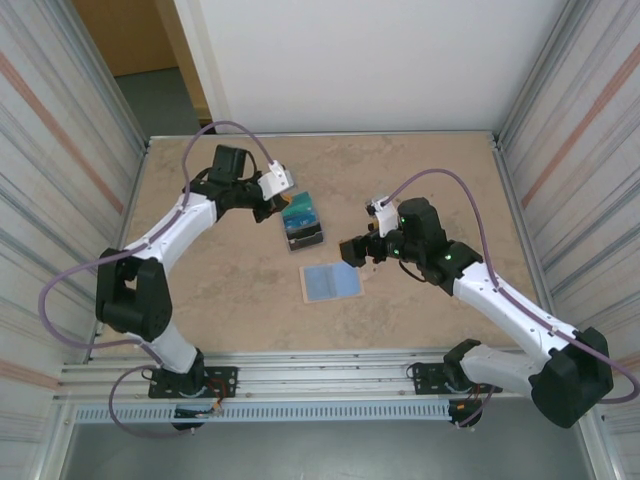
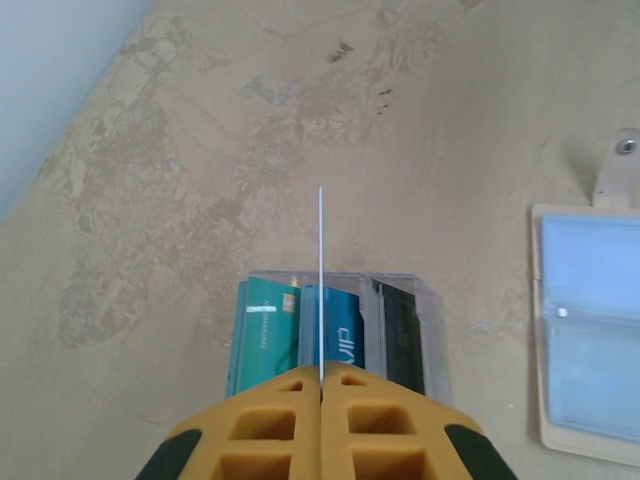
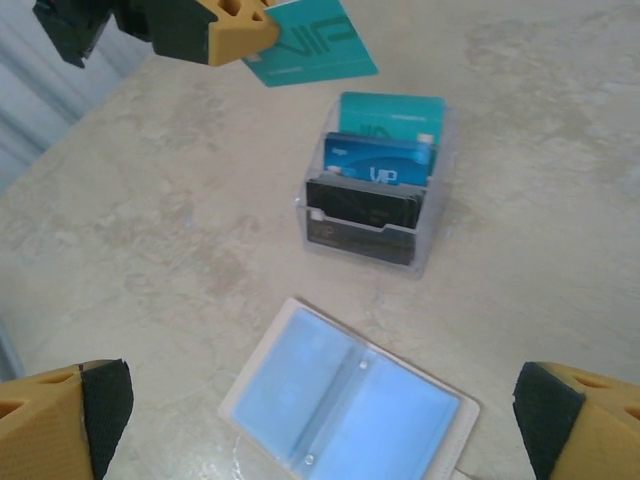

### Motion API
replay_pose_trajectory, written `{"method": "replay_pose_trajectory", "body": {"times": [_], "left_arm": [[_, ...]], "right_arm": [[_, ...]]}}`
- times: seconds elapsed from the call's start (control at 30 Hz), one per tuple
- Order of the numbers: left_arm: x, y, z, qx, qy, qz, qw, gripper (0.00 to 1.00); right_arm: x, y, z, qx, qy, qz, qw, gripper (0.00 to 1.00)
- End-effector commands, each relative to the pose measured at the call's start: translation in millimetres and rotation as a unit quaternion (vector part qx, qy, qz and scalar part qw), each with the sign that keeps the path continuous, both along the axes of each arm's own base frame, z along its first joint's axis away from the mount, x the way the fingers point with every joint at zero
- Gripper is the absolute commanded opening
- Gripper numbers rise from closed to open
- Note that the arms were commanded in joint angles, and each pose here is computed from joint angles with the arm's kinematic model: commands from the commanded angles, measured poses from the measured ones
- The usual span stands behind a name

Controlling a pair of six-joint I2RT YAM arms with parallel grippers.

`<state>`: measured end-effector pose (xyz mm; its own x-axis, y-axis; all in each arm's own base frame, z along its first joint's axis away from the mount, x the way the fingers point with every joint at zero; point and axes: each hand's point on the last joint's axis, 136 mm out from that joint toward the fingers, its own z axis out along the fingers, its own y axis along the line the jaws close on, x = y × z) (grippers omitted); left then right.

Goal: Take the credit cards out of the card holder

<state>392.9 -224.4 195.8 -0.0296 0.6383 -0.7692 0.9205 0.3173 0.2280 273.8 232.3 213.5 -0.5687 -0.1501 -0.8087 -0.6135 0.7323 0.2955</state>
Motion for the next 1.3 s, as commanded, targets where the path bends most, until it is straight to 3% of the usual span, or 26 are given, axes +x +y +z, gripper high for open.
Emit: {"method": "replay_pose_trajectory", "body": {"times": [0.0,0.17,0.63,1.27], "left_arm": [[14.6,-3.4,8.4,0.005,-0.036,-0.020,0.999,0.00],[24.8,-1.8,-3.8,0.020,-0.035,-0.015,0.999,0.00],[39.0,-2.4,-30.4,0.046,-0.018,-0.019,0.999,0.00],[49.7,-2.8,-76.2,0.072,0.028,-0.023,0.997,0.00]], "right_arm": [[15.0,-11.3,-3.7,0.000,0.014,-0.063,0.998,0.99],[26.7,-22.1,-23.8,-0.036,0.047,-0.118,0.991,0.99],[35.6,-26.9,-45.5,-0.074,0.067,-0.168,0.981,0.99],[41.9,-31.1,-52.7,-0.081,0.076,-0.189,0.976,0.99]]}}
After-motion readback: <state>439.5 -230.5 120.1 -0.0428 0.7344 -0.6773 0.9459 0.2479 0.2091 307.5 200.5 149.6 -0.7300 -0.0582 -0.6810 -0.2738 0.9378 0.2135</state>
